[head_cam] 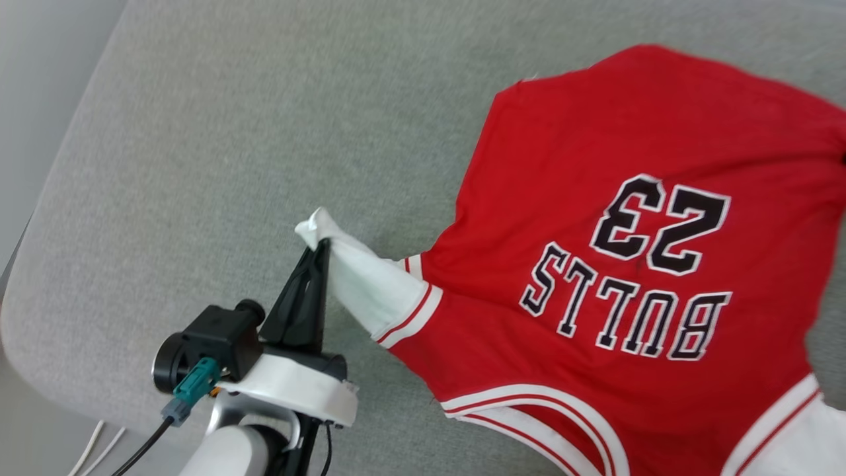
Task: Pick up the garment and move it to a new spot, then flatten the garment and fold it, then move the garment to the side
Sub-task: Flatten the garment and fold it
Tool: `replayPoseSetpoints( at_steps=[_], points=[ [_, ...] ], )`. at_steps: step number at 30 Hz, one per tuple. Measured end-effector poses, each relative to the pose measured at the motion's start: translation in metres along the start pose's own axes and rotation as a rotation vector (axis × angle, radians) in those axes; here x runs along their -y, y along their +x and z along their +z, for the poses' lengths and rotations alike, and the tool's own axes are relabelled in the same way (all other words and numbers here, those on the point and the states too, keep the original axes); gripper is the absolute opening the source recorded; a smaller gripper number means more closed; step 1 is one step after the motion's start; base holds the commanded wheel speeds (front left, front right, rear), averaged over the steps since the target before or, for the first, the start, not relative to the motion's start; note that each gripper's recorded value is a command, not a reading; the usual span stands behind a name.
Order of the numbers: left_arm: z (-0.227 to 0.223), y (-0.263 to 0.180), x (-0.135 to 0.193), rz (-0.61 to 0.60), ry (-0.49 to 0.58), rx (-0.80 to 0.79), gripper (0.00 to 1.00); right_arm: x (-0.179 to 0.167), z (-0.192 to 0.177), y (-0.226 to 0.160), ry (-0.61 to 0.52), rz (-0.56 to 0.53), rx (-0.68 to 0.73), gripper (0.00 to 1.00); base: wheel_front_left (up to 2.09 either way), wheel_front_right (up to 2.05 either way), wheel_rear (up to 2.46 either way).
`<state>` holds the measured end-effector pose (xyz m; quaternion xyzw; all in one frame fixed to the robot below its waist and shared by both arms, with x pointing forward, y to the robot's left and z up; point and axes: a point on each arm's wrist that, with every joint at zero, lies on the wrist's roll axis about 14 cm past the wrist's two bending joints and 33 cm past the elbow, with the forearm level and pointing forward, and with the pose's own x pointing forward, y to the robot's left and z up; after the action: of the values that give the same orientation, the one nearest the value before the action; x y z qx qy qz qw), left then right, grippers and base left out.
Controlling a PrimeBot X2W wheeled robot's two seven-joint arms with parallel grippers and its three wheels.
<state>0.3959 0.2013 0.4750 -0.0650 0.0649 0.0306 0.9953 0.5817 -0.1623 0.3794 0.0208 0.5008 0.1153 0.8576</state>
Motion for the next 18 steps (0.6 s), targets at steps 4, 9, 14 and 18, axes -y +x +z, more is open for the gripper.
replayPoseSetpoints(
  at_steps=[4, 9, 14, 18],
  points=[
    [0.004, -0.011, -0.004, 0.011, -0.002, -0.001, 0.0, 0.009, 0.011, -0.041, -0.045, -0.03, 0.09, 0.0, 0.0, 0.0, 0.0],
    [0.006, -0.024, -0.007, 0.02, -0.012, -0.012, 0.0, 0.036, -0.019, -0.09, -0.083, -0.099, 0.107, 0.0, 0.0, 0.0, 0.0],
    [0.002, -0.033, -0.006, 0.006, -0.006, -0.044, 0.0, 0.063, -0.089, -0.129, -0.057, -0.156, 0.051, 0.0, 0.0, 0.0, 0.0],
    [0.003, -0.038, 0.001, -0.026, 0.005, -0.059, 0.0, 0.072, -0.175, -0.149, -0.002, -0.178, -0.063, 0.0, 0.0, 0.0, 0.0]
  ],
)
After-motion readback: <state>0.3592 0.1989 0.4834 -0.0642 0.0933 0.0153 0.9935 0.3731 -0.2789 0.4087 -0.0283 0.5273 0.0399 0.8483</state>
